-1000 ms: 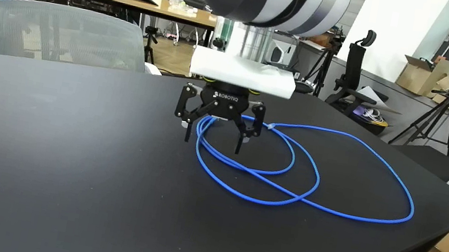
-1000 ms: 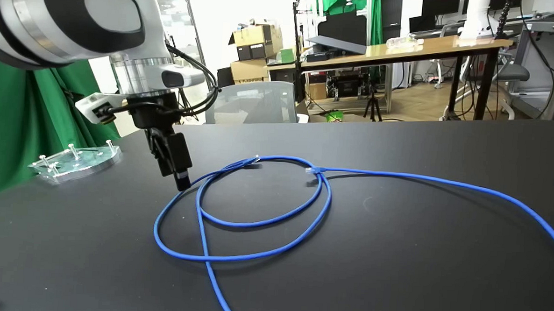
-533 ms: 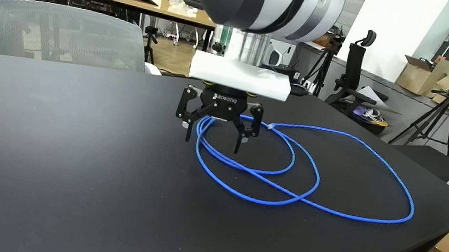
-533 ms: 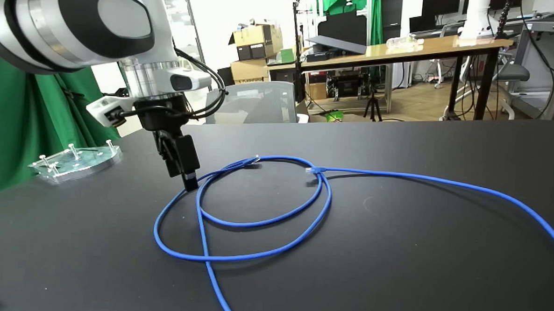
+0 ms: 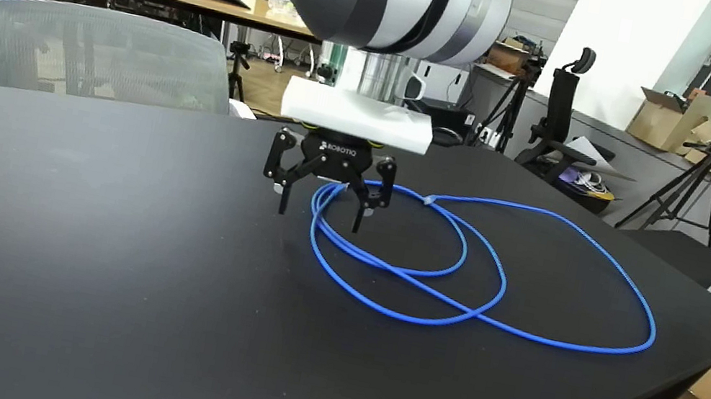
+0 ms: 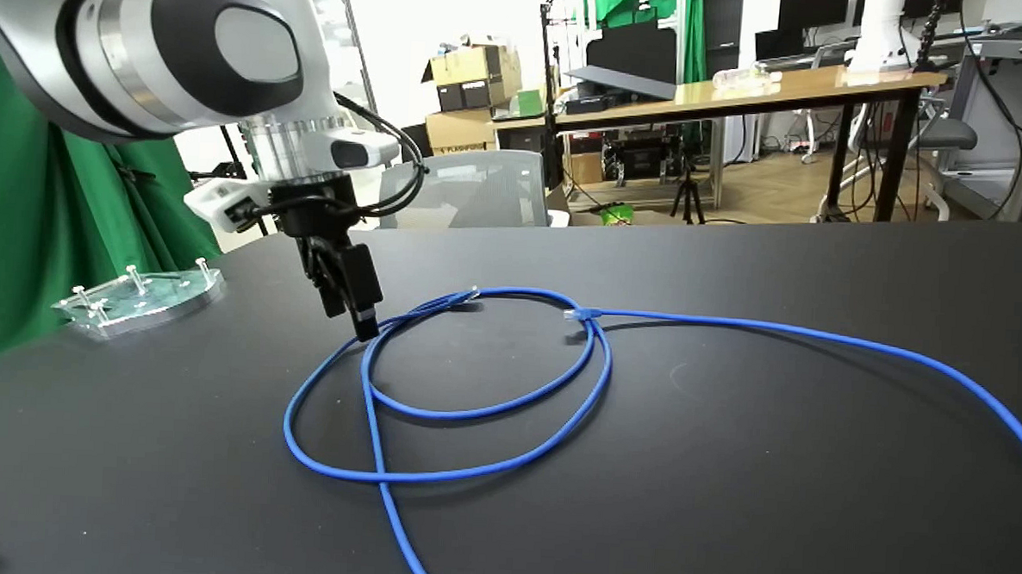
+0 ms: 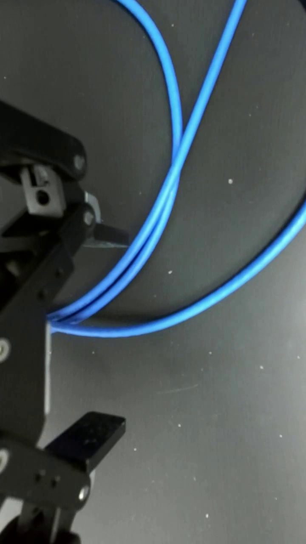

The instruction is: Move the ends of the cable to opposite sides

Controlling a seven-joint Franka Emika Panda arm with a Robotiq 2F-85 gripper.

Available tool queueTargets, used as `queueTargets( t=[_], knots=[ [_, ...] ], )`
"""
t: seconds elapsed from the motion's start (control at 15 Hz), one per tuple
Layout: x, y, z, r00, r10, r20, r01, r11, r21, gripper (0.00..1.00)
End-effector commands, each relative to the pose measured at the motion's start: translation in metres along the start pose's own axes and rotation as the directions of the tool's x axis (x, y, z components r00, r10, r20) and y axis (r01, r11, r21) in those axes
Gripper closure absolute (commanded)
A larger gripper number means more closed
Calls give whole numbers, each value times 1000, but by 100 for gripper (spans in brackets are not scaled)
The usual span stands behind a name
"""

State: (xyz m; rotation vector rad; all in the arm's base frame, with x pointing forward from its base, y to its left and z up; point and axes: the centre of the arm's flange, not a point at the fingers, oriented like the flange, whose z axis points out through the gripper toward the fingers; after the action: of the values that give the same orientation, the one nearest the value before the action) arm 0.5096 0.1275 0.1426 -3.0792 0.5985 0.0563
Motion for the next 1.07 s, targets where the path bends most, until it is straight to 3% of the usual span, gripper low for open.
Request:
queueTargets(
  t=[0.0, 0.07, 0.13, 0.73, 0.8, 1.0],
  knots=[
    [9, -14, 4, 1000, -5, -8, 5, 1000, -14, 9],
    [9, -16, 6, 1000, -10, -9, 10, 1000, -14, 25],
    [9, -18, 7, 1000, -14, -9, 14, 1000, -15, 33],
    [10, -16, 1, 1000, -4, -19, 4, 1000, -7, 95],
    [12, -15, -2, 1000, 1, -25, -2, 1000, -11, 100],
    [16, -16, -19, 998, -20, -57, 20, 1000, -8, 99]
  ],
)
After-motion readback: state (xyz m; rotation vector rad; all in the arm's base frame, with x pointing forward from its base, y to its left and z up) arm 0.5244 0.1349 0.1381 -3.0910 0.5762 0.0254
